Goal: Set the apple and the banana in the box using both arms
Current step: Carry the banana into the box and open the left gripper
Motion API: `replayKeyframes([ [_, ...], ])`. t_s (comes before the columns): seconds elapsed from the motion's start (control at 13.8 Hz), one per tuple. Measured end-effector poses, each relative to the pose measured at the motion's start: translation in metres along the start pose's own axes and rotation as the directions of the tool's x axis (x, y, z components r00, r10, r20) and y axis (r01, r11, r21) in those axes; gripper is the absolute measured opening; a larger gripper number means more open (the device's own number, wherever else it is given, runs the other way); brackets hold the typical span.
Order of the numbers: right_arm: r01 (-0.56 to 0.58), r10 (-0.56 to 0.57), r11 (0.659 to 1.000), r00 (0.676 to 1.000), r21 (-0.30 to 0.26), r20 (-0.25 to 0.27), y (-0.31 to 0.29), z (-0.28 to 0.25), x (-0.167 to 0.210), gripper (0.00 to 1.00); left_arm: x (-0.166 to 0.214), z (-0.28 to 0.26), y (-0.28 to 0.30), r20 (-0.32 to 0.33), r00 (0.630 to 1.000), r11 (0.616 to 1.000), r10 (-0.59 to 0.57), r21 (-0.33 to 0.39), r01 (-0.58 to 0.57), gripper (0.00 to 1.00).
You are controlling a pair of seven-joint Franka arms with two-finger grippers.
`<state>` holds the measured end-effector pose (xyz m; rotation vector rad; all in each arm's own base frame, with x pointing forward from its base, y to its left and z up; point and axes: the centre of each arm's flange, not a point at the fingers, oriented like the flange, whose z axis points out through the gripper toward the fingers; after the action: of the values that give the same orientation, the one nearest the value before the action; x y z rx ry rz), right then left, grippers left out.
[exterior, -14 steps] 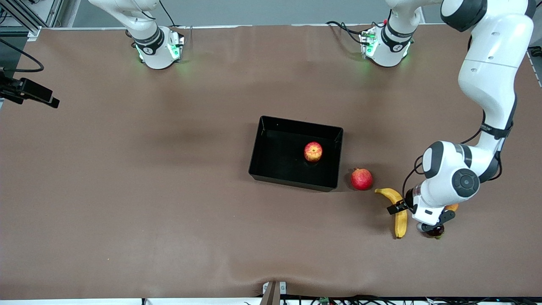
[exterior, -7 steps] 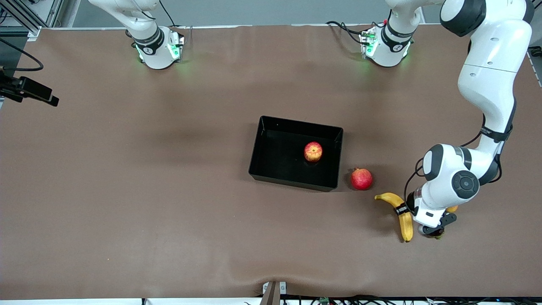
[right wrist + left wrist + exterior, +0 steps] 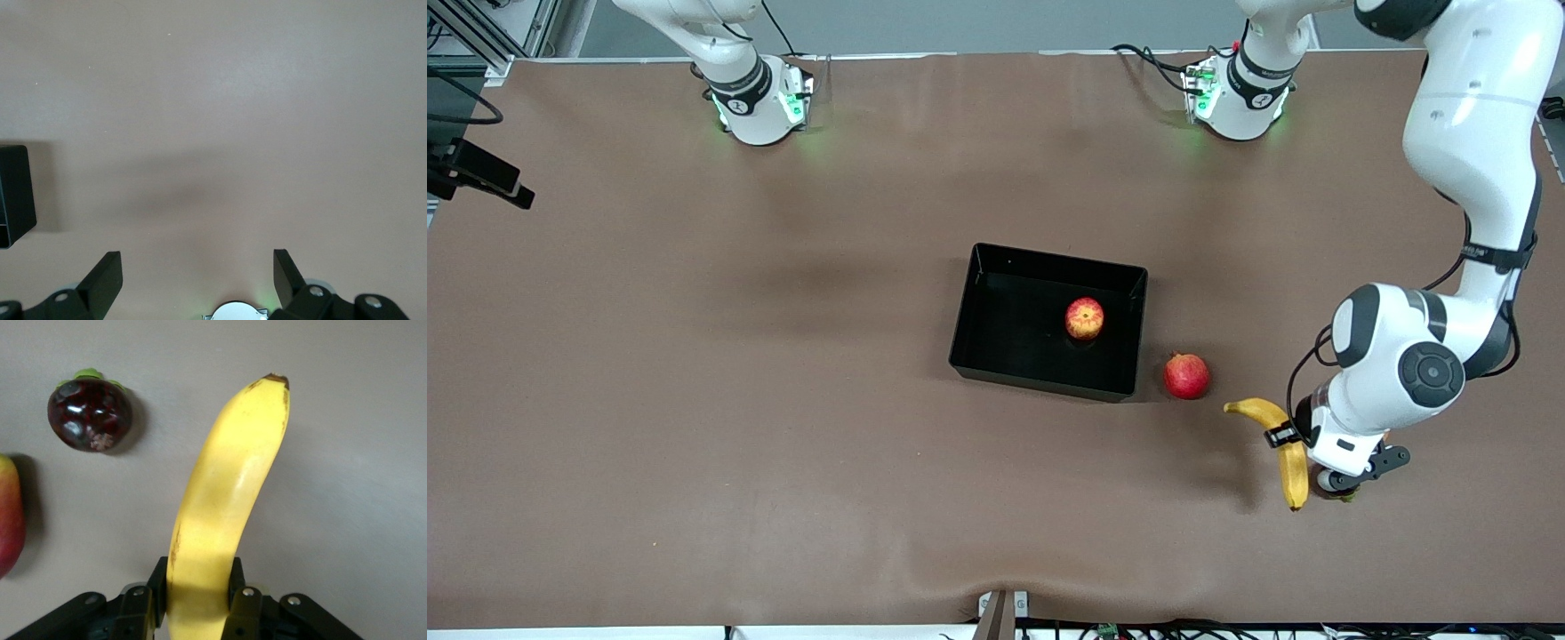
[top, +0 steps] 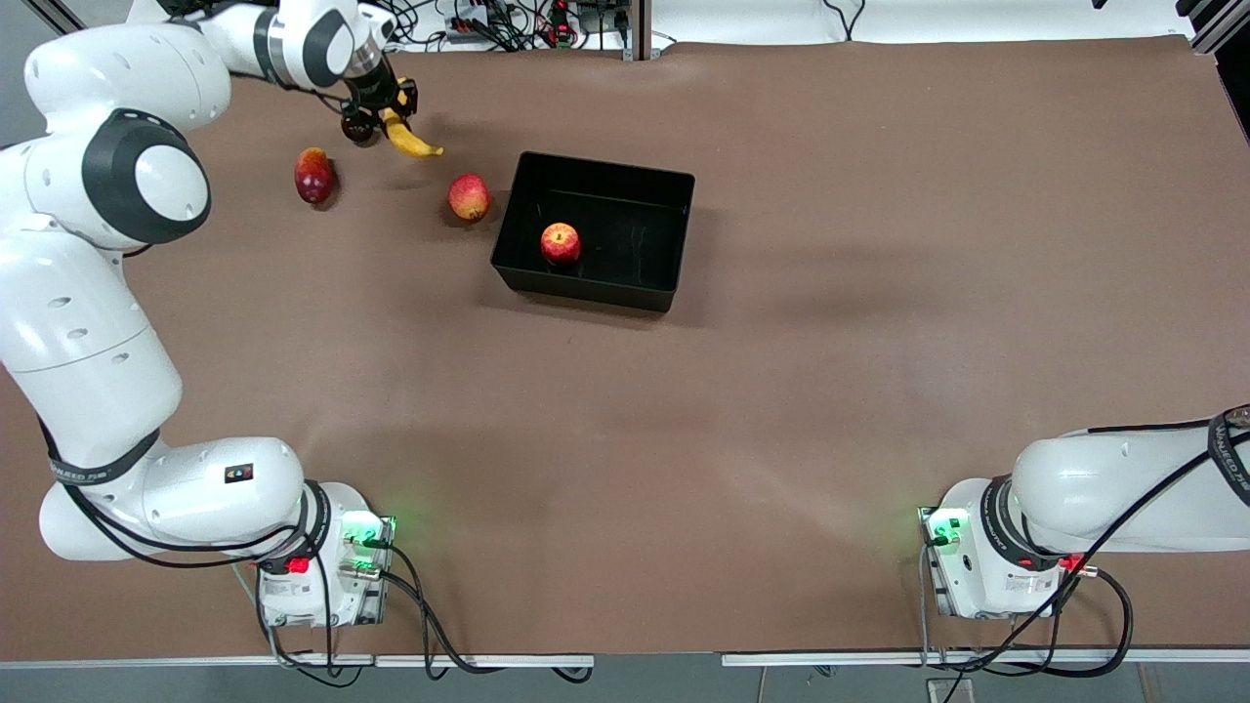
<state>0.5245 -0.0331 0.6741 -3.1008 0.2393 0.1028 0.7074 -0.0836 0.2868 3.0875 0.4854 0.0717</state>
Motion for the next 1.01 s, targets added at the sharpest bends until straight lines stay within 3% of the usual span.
replayKeyframes([
  [0.14,-0.005,0.005,1.0,1.0,0.001,0.0,0.003,0.0,0.0,1.0,-0.021,-0.034,0.033,0.01,0.999,0.999,0.045,0.018,-0.045,0.38],
  [0.36,-0.005,0.005,1.0,1.0,0.001,0.002,0.003,0.001,0.0,1.0,-0.065,-0.067,0.094,0.028,0.999,1.0,0.024,0.007,-0.024,0.38],
  [1.01,-0.002,0.002,1.0,1.0,0.0,0.003,0.002,0.002,0.0,1.0,-0.247,-0.056,0.262,0.093,0.996,1.0,-0.004,0.026,0.001,0.38],
])
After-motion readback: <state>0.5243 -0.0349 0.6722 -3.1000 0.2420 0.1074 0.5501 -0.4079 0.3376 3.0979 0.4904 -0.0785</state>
